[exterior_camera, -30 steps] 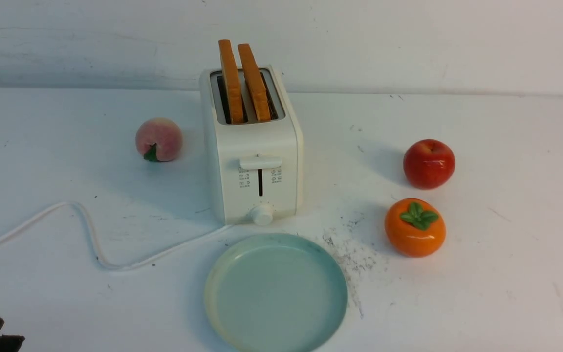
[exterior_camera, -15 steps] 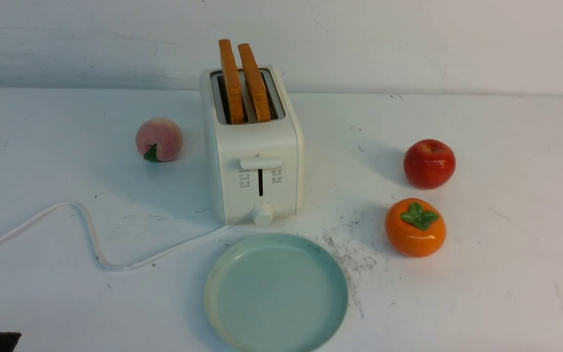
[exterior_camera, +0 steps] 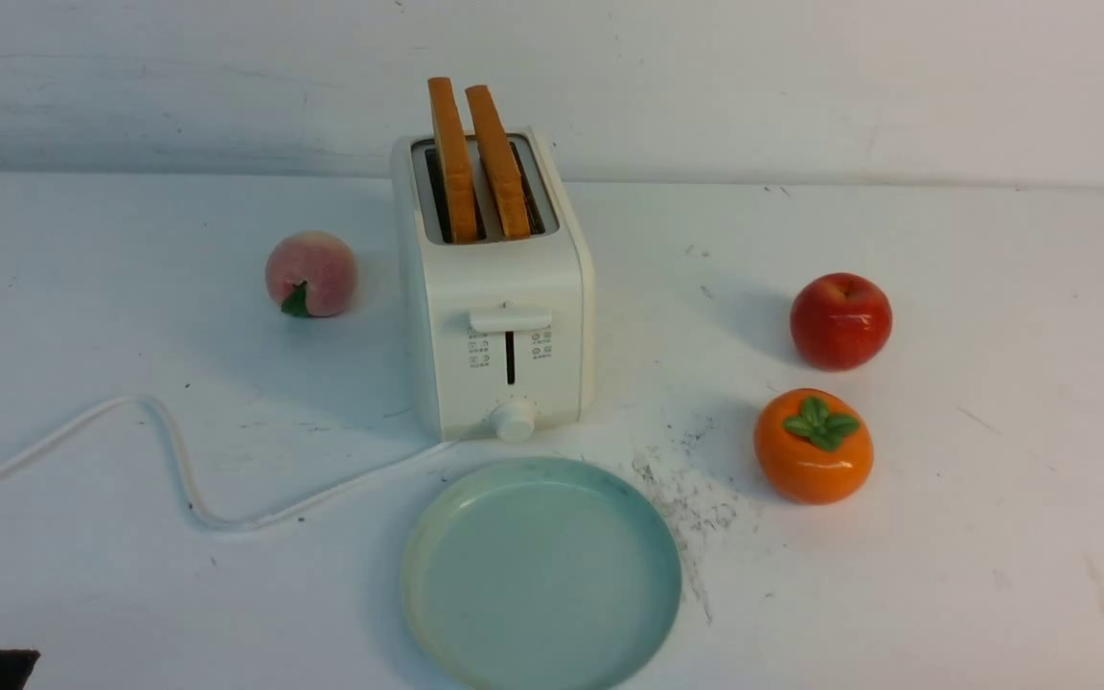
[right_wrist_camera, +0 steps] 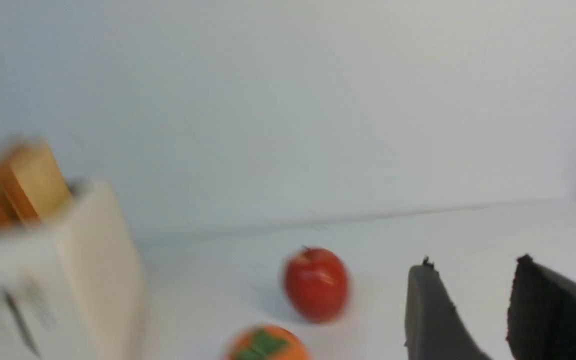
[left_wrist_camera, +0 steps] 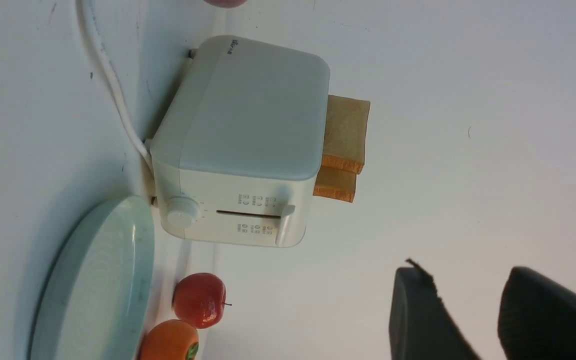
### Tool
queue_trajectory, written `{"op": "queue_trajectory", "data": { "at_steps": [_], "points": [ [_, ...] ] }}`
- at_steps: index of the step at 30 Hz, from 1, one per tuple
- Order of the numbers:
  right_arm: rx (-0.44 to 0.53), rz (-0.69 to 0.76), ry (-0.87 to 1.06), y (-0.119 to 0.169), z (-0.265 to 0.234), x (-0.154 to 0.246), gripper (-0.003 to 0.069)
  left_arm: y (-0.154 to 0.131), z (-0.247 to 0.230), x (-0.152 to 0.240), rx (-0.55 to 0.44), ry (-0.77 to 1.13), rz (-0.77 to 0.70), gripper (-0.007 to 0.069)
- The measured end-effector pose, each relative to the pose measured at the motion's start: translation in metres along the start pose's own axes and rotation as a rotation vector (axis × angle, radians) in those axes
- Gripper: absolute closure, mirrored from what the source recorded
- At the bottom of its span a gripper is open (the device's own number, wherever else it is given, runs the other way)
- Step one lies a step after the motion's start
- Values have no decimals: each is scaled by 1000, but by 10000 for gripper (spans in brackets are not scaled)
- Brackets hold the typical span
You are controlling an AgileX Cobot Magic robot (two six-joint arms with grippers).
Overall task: Take toasted bread from bread machine on white table place on plate.
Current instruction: 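Grasp the toast slice in the toaster and pull it up out of the slot with the right gripper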
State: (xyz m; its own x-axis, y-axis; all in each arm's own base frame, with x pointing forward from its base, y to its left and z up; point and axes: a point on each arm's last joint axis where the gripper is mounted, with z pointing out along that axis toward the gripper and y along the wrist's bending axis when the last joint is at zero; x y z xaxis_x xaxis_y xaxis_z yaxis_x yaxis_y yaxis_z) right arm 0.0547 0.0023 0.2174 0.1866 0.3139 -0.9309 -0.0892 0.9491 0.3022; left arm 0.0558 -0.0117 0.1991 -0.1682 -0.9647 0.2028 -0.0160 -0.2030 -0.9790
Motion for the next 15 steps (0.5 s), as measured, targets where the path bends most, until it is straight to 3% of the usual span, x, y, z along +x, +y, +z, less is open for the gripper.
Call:
{"op": "queue_trajectory", "data": {
  "at_steps": [3,5,8,15],
  "points": [
    [-22,391,-48,1,0,-5,419,0,0,0,-5,5,32,387],
    [-29,549,-53,1,0,-5,419,1,0,1,-14,13,42,387],
    [-33,658,-49,1,0,-5,419,2,0,2,-23,21,46,387],
    [-47,639,-48,3,0,-5,419,2,0,2,-25,23,55,387]
  ]
}}
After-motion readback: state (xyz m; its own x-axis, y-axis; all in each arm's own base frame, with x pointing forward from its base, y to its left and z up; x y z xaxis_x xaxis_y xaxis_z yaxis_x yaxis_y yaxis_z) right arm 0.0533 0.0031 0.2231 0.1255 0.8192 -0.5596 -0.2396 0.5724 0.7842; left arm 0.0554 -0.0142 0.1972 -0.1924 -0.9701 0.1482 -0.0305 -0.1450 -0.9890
